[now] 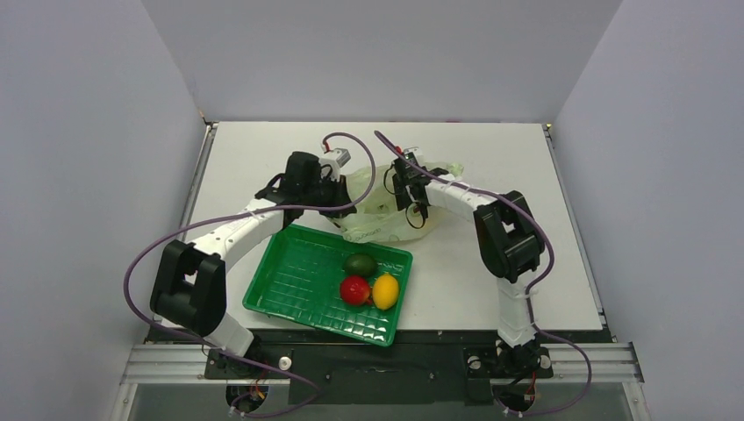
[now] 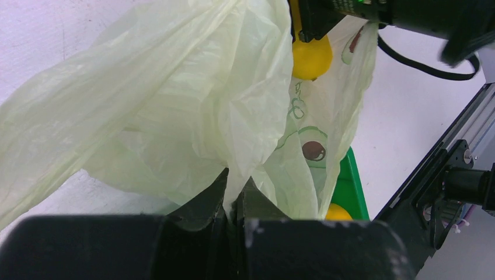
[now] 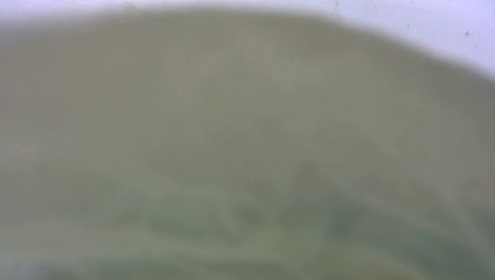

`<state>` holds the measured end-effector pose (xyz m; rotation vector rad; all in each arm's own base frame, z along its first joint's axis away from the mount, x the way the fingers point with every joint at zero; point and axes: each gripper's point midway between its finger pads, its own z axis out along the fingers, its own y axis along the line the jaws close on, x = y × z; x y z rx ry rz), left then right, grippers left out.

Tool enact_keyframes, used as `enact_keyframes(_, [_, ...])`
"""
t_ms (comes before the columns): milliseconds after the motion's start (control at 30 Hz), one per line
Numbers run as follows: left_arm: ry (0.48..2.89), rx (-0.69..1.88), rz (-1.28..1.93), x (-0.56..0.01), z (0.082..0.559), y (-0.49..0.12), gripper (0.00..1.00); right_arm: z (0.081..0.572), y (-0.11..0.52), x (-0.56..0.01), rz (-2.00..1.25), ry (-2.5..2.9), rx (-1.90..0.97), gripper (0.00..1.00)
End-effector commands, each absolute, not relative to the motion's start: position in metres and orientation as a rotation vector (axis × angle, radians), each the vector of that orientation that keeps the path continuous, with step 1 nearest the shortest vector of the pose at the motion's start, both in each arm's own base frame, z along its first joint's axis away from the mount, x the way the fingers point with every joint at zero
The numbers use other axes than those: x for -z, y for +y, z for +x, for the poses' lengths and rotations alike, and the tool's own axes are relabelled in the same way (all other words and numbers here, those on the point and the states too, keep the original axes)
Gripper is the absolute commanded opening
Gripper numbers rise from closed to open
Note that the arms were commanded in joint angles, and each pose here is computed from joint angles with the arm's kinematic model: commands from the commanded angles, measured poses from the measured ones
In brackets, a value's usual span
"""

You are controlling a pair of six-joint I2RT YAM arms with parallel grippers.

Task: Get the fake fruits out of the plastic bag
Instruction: Take out the fake fruit from the plastic bag.

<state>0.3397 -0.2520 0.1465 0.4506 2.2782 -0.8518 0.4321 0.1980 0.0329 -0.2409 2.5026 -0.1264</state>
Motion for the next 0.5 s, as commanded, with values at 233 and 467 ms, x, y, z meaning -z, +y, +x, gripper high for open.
enact_keyframes(233, [2.268, 0.906, 0.460, -0.150, 0.346, -0.260, 0.00, 0.422, 0.256, -0.168, -0.170, 2.260, -0.307, 0.12])
enact_keyframes(467, [2.293, 0.933, 0.460, -0.144, 0.344, -0.264, 0.00, 0.417, 0.273, -0.202, -0.122, 2.160, -0.543, 0.11])
